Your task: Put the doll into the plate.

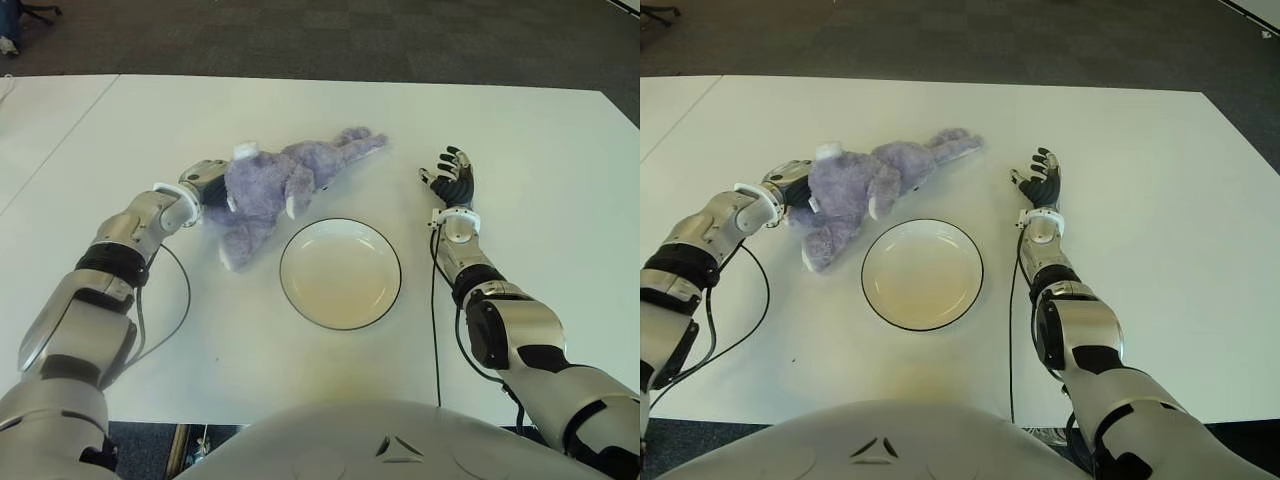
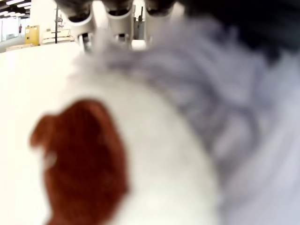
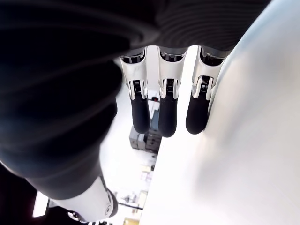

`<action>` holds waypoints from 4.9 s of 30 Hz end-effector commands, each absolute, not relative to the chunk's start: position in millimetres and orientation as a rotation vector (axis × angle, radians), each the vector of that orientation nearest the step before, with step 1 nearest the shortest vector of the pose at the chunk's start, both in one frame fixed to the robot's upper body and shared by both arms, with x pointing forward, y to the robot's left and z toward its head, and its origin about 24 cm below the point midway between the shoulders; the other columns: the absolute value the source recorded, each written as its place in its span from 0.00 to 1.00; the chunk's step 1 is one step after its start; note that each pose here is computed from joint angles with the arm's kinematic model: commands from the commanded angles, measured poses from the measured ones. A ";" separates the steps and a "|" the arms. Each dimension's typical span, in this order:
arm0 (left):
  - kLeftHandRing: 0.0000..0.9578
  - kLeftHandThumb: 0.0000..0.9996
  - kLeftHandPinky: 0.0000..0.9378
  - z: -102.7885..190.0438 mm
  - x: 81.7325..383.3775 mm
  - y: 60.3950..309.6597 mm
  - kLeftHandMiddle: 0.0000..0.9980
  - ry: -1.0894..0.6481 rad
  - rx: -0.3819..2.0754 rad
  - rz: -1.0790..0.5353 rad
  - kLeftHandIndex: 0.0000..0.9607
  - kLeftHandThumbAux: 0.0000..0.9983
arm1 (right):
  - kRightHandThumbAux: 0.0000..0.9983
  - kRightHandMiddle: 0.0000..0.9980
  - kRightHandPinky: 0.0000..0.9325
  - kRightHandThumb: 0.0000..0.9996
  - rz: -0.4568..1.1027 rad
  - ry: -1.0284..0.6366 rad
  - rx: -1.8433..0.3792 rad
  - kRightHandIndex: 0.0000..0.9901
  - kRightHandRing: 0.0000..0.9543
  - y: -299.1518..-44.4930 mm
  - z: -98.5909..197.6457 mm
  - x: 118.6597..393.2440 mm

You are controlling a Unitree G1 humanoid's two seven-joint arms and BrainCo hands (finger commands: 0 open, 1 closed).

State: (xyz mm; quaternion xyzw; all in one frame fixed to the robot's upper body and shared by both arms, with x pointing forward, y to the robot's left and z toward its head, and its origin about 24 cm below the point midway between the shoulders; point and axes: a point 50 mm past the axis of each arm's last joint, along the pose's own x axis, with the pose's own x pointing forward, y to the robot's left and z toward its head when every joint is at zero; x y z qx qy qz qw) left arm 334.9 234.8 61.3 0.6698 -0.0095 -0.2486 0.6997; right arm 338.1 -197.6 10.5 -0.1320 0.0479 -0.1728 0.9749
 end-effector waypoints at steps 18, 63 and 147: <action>0.75 0.70 0.73 34.6 326.5 232.6 0.73 0.043 1.304 -0.427 0.45 0.69 | 0.89 0.27 0.29 0.32 -0.339 0.460 -0.283 0.17 0.29 -195.7 -67.6 277.0; 0.81 0.70 0.81 85.0 330.1 218.3 0.79 -0.380 1.374 -0.219 0.46 0.71 | 0.87 0.28 0.31 0.38 -0.340 0.467 -0.333 0.19 0.31 -195.5 -67.8 277.0; 0.00 0.00 0.00 128.5 313.4 250.9 0.00 -0.031 1.212 -0.592 0.00 0.28 | 0.65 0.48 0.48 0.94 -0.354 0.433 -0.338 0.24 0.51 -194.9 -66.9 275.4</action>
